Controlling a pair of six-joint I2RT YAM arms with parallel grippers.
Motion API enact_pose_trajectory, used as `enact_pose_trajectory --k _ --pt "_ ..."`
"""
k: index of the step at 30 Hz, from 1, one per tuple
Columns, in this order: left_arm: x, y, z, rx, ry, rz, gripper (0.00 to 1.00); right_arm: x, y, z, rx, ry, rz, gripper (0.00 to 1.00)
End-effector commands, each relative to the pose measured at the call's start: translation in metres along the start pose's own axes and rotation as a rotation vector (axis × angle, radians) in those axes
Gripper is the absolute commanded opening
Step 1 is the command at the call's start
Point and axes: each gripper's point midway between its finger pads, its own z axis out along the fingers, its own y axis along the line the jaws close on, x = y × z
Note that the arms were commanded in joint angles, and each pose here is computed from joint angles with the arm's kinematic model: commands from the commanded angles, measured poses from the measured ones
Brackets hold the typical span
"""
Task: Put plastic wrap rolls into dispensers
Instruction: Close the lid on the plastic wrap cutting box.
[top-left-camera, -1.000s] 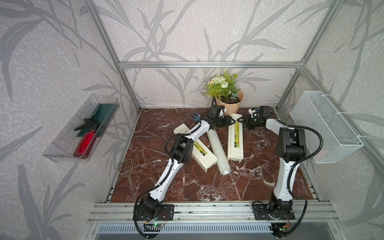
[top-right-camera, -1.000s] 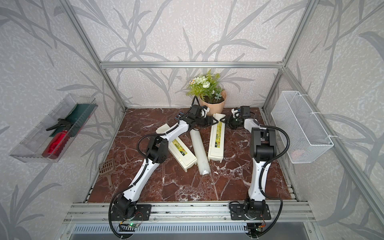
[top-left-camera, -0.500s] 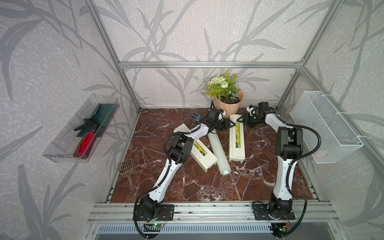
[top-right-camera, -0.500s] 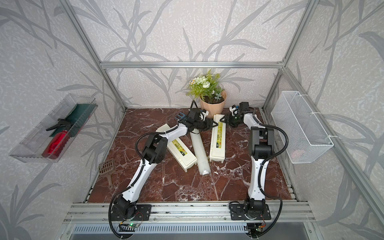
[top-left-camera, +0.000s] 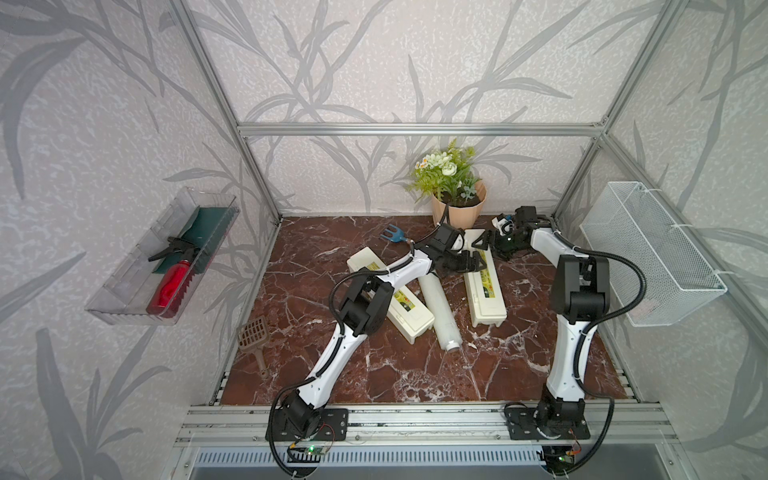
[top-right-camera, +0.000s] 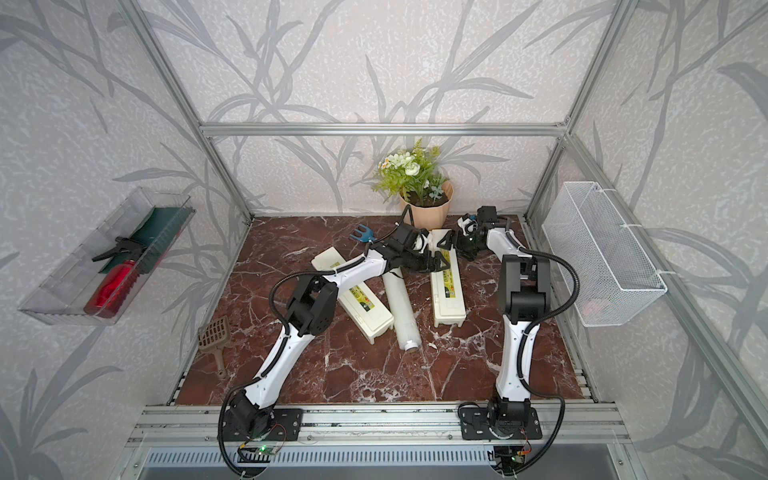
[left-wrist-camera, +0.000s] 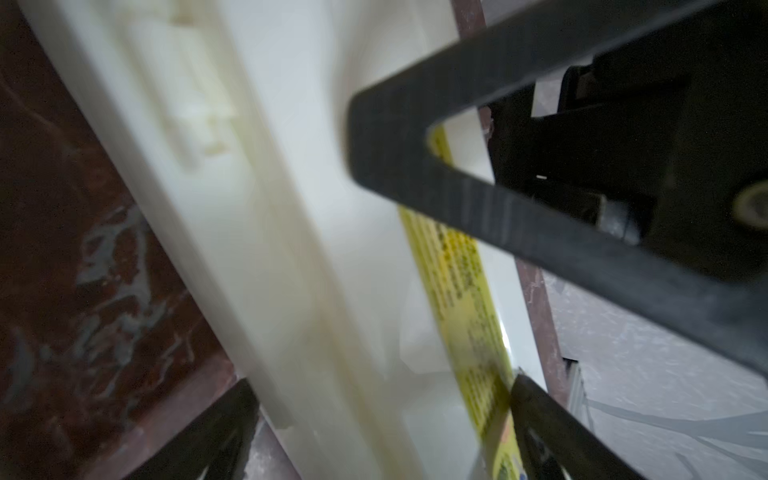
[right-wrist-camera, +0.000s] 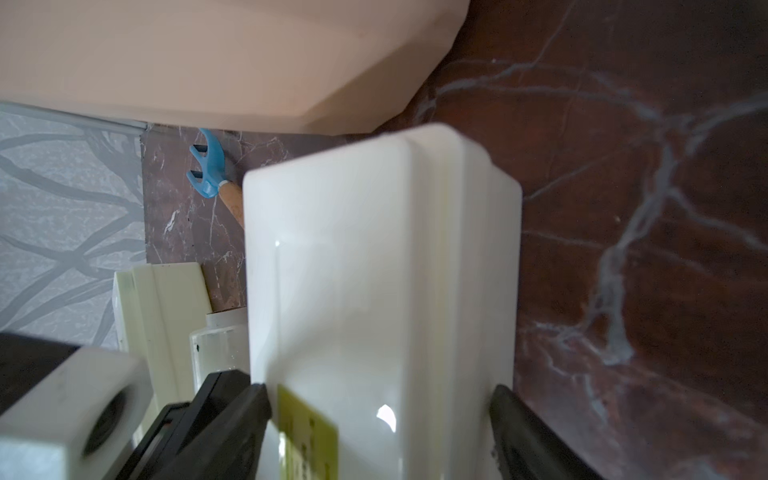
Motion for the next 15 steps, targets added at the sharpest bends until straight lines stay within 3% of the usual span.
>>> enact_pose_trajectory --k 1,9,15 --pt "0.007 0.024 -0.028 -0.268 0.009 0.058 0.94 -0.007 0.004 -0.038 0.044 -0.086 0.02 0.85" --pt "0.003 -0.002 -0.058 -0.505 -0.033 0.117 0.92 0.037 -0.039 -0.092 0.13 -0.199 0.156 0.89" --pt "0.011 0.003 -0.059 -0.607 -0.053 0.043 0.89 0.059 -0.039 -0.106 0.098 -0.213 0.163 0.89"
